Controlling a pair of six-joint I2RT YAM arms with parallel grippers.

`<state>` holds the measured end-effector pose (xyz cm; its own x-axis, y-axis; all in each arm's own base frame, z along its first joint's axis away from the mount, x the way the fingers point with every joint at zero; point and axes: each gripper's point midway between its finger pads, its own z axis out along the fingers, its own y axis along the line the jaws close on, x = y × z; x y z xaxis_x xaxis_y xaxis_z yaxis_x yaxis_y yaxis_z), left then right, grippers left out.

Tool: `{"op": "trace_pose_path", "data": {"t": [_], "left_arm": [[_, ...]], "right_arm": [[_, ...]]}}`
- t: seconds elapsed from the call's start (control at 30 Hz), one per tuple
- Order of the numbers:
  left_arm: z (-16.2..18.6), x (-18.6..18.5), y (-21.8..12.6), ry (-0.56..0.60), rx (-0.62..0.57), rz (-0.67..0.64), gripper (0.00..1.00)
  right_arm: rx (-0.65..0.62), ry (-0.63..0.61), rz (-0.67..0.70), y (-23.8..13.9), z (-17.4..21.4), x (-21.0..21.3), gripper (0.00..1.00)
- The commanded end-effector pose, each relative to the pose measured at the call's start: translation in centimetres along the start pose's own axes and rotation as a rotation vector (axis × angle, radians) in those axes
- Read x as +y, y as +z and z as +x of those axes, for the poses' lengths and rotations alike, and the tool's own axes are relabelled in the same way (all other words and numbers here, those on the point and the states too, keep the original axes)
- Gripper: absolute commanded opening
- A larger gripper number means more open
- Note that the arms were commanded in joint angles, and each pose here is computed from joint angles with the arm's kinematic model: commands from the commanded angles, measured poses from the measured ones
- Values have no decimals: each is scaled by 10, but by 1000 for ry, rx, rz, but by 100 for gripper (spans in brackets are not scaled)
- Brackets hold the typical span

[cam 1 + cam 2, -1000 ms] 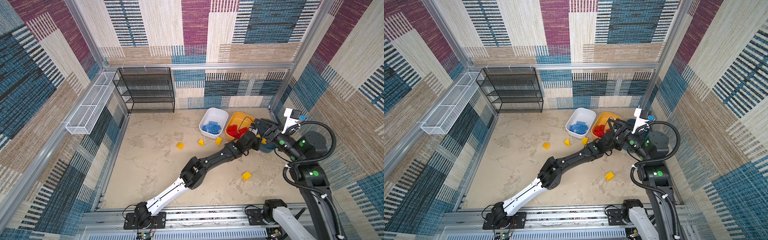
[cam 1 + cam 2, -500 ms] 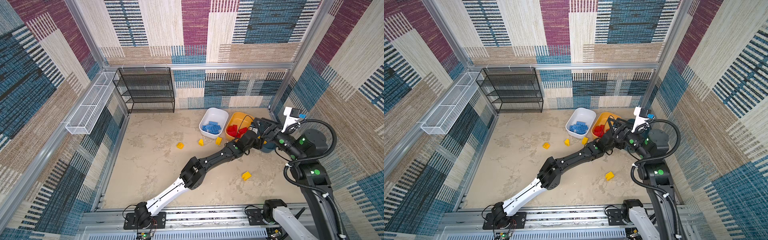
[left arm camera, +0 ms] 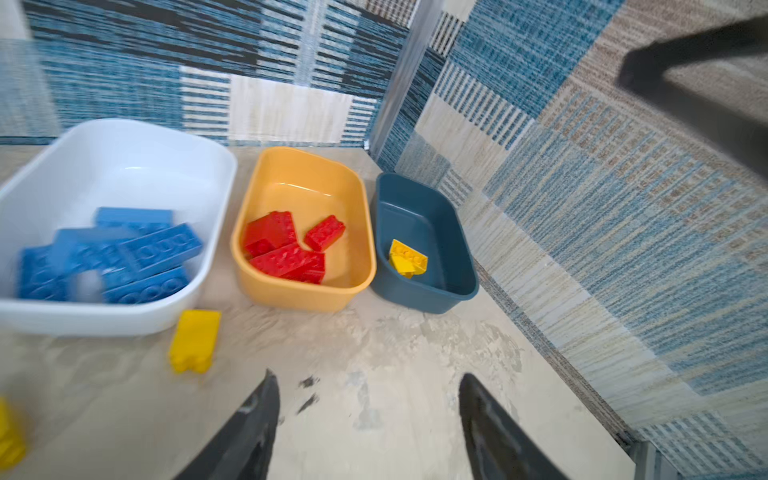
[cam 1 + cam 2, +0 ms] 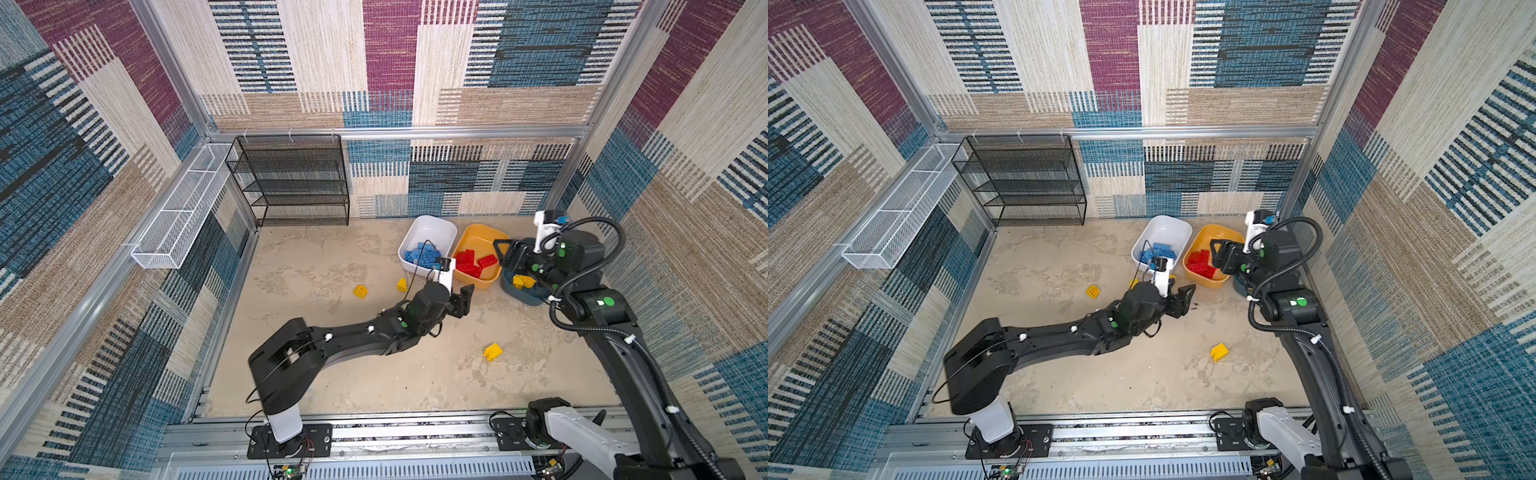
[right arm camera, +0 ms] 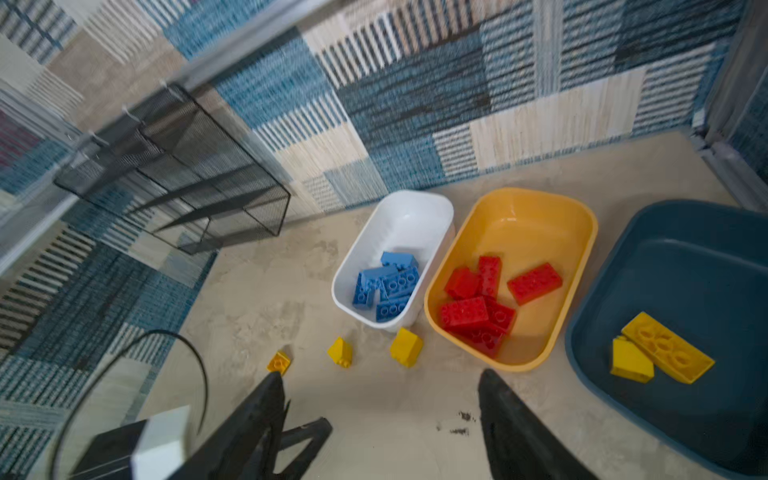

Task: Sort the legos into containers by color
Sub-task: 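Withdraw the left arm while the right gripper reaches toward a yellow brick, then close the right gripper on the tall yellow 2x2 brick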

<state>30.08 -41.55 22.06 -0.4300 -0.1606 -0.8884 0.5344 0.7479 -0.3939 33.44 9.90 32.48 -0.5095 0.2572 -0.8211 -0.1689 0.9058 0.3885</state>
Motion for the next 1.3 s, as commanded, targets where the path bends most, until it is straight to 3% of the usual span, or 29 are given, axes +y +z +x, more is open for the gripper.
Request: {"op": "trace_pose_path", "data": {"t": [0.0, 0.17, 0.3, 0.43, 0.7, 0.97, 1.27], "left_arm": [[-12, 28, -41, -44, -84, -78, 69], [18, 64, -92, -18, 44, -178, 69], [63, 91, -121, -95, 129, -210, 69], [92, 100, -130, -105, 215, -210, 69], [115, 95, -133, -105, 308, -164, 70], [128, 106, -144, -126, 326, -177, 70], [131, 114, -147, -129, 311, -198, 70]], "right_arm": [[146, -63, 157, 23, 43, -15, 77], [241, 33, 187, 25, 110, -36, 77], [353, 117, 305, 11, 168, -66, 76], [400, 180, 412, -8, 204, -68, 76], [437, 356, 517, -21, 268, -84, 79], [463, 405, 539, -19, 301, -98, 79], [415, 346, 546, 3, 290, -98, 77]]}}
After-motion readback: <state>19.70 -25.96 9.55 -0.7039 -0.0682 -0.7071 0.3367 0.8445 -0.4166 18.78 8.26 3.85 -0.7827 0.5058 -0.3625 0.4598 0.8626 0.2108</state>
